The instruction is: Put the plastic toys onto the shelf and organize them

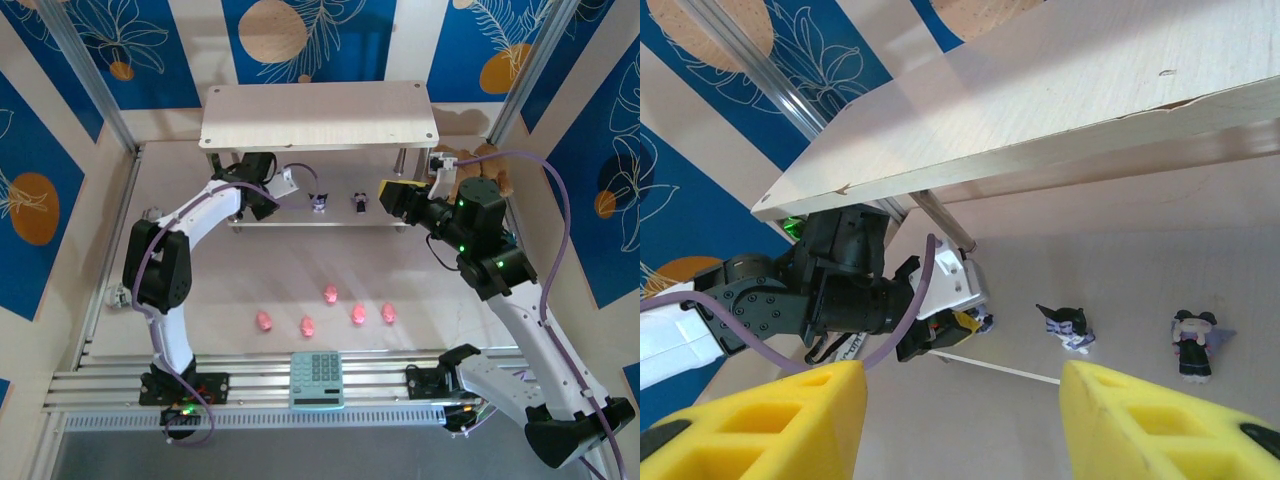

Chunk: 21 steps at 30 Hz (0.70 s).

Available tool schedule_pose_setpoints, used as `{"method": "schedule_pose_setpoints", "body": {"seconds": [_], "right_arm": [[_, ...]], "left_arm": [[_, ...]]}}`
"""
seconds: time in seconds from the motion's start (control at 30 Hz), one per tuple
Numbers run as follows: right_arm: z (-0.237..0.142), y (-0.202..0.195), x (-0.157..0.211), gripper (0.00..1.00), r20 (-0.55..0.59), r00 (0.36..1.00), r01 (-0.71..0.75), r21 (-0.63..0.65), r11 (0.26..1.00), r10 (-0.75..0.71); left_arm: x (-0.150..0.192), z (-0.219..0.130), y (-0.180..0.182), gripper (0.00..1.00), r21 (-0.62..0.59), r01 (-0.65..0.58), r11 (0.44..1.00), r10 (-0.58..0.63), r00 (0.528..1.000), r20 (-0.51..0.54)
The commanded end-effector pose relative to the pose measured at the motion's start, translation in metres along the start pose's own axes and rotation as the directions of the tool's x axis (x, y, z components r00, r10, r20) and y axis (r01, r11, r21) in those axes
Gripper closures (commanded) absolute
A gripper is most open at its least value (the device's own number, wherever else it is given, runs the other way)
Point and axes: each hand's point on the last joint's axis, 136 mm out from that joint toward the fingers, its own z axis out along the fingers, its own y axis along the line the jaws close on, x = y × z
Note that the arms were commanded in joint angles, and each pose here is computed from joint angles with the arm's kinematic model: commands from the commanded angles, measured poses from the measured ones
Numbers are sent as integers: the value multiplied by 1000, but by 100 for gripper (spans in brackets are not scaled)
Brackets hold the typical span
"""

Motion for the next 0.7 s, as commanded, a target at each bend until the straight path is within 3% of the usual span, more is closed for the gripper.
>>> {"method": "schedule_pose_setpoints", "body": {"seconds": [0.0, 0.67], "right_arm": [[1, 1, -3, 45, 15, 1000, -7, -14, 1000, 8], [2, -3, 0, 45, 12, 1000, -24, -7, 1000, 24]], "left_arm": [[-10, -3, 6, 72, 19, -7, 1000, 6, 999, 41], [-8, 1, -1, 67, 66, -15, 998, 12, 999, 46]]}}
